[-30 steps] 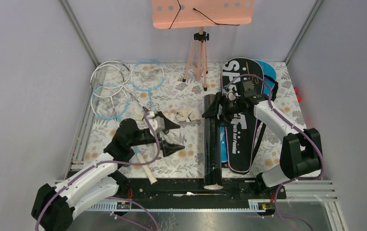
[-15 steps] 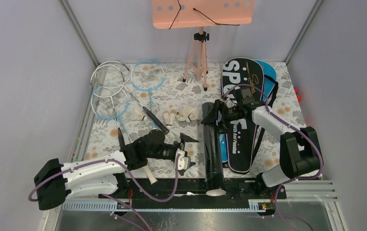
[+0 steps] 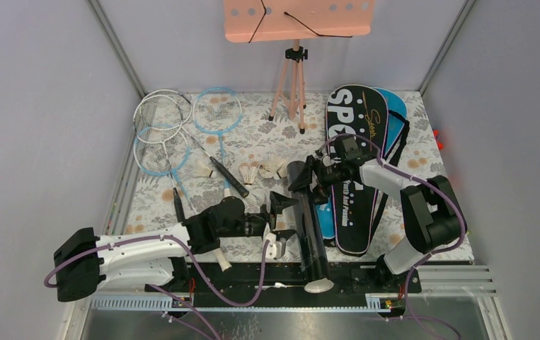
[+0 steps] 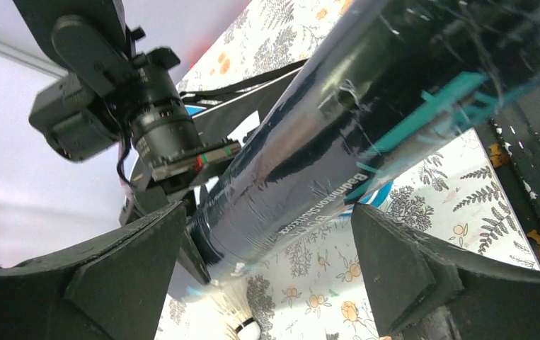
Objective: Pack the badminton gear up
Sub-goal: Open the lid of the shuttle tube.
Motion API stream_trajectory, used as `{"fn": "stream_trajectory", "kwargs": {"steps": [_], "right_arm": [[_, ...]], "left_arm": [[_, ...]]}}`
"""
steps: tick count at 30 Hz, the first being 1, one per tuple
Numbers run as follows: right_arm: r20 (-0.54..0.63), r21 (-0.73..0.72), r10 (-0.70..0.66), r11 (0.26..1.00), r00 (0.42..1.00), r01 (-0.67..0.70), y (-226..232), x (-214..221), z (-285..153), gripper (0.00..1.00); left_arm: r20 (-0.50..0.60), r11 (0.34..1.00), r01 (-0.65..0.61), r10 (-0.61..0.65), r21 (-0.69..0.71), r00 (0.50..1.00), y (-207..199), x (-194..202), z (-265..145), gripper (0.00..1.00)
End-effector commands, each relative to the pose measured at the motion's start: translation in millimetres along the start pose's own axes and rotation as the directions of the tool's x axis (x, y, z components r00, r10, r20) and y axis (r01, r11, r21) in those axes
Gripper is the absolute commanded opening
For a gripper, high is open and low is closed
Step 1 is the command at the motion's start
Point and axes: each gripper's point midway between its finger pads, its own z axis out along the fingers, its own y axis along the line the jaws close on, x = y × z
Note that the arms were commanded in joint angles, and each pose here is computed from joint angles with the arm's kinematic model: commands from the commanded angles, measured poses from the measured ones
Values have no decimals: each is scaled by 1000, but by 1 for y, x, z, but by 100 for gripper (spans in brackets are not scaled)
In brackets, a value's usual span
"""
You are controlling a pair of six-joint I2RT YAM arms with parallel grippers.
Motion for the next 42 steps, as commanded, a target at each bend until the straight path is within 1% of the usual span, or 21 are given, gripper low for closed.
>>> {"fn": "stream_trajectory", "kwargs": {"steps": [1, 7, 14, 15, 17, 18, 19, 20, 22, 24, 25, 26, 27, 29, 31, 34, 37, 39, 42], "right_arm": [[-75, -58, 7, 998, 997, -11, 19, 14, 8, 22], [-98, -74, 40, 996, 994, -48, 24, 19, 18, 22], [-119, -74, 64, 995, 991, -73, 25, 28, 29, 25], [-114, -88, 45, 995, 993, -55, 27, 27, 29, 25], [-113, -91, 48, 994, 992, -59, 24, 28, 31, 26], [-115, -93, 46, 994, 992, -57, 23, 28, 31, 28], [-116, -95, 39, 994, 993, -50, 22, 29, 31, 30], [-117, -98, 30, 994, 993, -42, 22, 29, 31, 32], [-118, -105, 3, 994, 993, -16, 23, 31, 30, 43], [-95, -101, -34, 995, 995, 24, 24, 31, 27, 56], [-81, -95, -65, 994, 995, 57, 24, 31, 26, 61], [-82, -65, -58, 997, 995, 53, 20, 34, 23, 65], [-71, -53, -79, 996, 994, 75, 21, 35, 21, 70], [-37, -35, -119, 992, 992, 118, 21, 36, 16, 86], [11, -4, -158, 987, 987, 158, 21, 35, 11, 99], [44, 22, -208, 978, 977, 207, 20, 37, 3, 100], [92, 24, -240, 971, 967, 238, 22, 39, -6, 100], [139, 52, -264, 965, 955, 259, 19, 37, -15, 100], [240, 137, -309, 949, 921, 283, 11, 28, -35, 99]], "left_arm": [[117, 991, -130, 130, -5, 985, 6, -27, 5, 99], [164, 983, -175, 164, 53, 973, -2, -34, 14, 99], [155, 984, -165, 153, 68, 976, 1, -36, 32, 99], [155, 985, -158, 147, 65, 977, 2, -36, 34, 98], [162, 987, -155, 144, 54, 976, 4, -38, 35, 93], [166, 988, -150, 141, 44, 976, 6, -40, 35, 87], [170, 988, -149, 141, 38, 975, 7, -41, 35, 77], [172, 988, -149, 141, 32, 975, 8, -42, 34, 69], [181, 992, -124, 120, 12, 976, 11, -45, 32, 58], [185, 996, -87, 88, -9, 979, 14, -48, 29, 54], [187, 997, -70, 72, -18, 980, 16, -50, 27, 52], [186, 998, -51, 55, -26, 981, 18, -51, 25, 51], [189, 999, -33, 40, -37, 981, 21, -53, 22, 49], [196, 998, 14, -1, -61, 981, 27, -58, 17, 44], [204, 994, 62, -43, -88, 978, 33, -62, 11, 40], [231, 983, 114, -79, -144, 970, 42, -67, 3, 35], [261, 964, 148, -88, -220, 961, 53, -71, -8, 32], [271, 950, 178, -106, -257, 957, 58, -71, -15, 32], [264, 923, 226, -145, -310, 954, 67, -68, -25, 31]]}}
